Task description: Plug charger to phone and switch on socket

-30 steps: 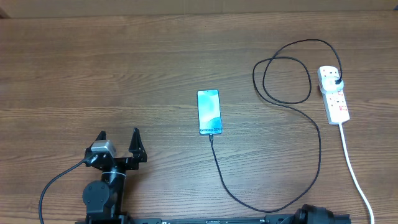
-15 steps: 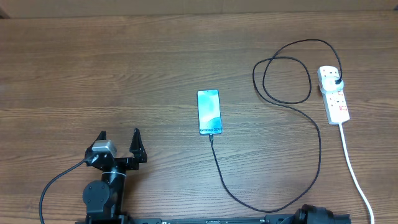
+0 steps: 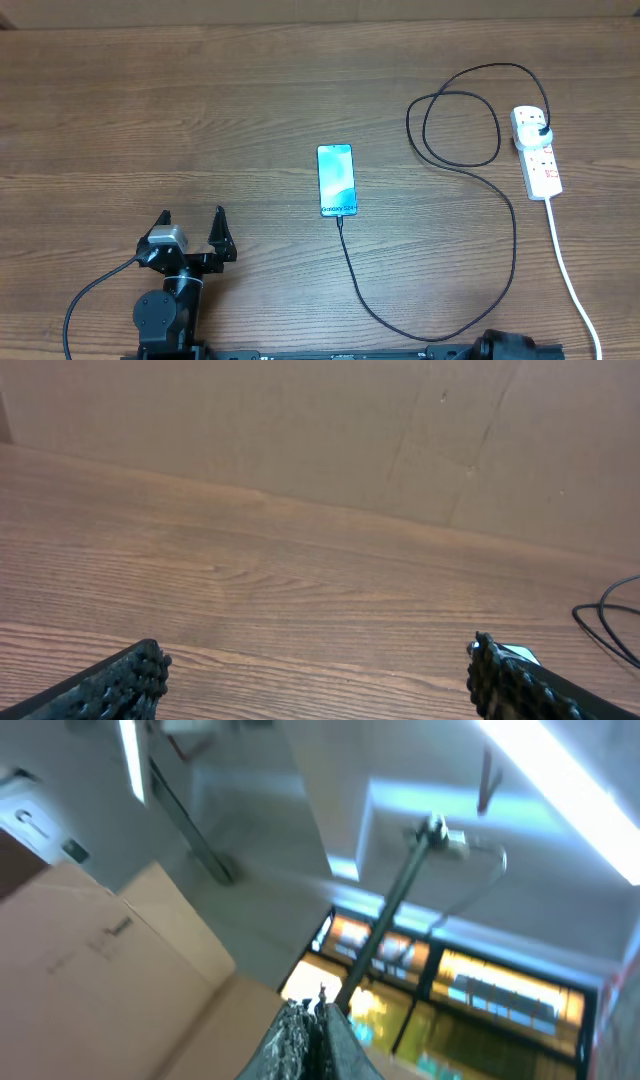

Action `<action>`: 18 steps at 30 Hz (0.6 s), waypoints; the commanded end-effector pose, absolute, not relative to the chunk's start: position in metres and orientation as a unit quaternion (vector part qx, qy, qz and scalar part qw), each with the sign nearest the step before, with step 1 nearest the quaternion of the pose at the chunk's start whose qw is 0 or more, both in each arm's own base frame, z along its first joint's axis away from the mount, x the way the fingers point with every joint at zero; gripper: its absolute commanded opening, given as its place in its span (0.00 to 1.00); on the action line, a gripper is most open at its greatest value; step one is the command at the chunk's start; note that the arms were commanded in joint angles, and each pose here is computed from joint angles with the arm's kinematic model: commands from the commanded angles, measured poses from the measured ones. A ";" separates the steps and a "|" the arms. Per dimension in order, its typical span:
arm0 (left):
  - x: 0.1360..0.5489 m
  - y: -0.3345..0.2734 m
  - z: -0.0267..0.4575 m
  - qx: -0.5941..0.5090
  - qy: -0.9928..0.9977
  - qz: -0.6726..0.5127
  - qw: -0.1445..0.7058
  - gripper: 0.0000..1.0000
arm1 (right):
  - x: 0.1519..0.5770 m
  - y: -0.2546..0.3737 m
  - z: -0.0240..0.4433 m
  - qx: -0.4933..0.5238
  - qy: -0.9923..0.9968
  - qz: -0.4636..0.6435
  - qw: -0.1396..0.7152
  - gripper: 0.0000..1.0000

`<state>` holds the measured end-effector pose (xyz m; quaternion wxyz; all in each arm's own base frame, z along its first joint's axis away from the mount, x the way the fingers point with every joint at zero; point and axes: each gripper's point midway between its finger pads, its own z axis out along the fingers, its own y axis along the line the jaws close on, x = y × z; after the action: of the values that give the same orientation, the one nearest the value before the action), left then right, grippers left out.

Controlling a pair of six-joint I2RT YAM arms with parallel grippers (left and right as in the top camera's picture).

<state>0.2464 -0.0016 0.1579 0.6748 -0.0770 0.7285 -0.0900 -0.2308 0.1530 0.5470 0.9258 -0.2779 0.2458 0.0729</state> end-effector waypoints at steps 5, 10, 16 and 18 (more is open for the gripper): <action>0.246 -0.002 0.157 -0.068 0.728 -0.085 0.676 1.00 | -0.245 0.125 0.543 -0.279 0.234 0.113 0.925 0.06; 0.246 -0.002 0.157 -0.068 0.728 -0.085 0.676 1.00 | -0.249 0.112 0.542 -0.285 0.230 0.138 0.920 0.06; 0.246 -0.002 0.157 -0.068 0.728 -0.085 0.676 0.99 | -0.253 0.102 0.542 -0.292 0.223 0.144 0.919 0.16; 0.246 -0.002 0.157 -0.068 0.728 -0.085 0.676 1.00 | -0.254 0.100 0.542 -0.293 0.220 0.148 0.919 0.25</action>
<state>0.2463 -0.0016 0.1579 0.6747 -0.0769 0.7285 -0.0901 -0.2558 0.1056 0.5406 0.9179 -0.2972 0.2206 0.1430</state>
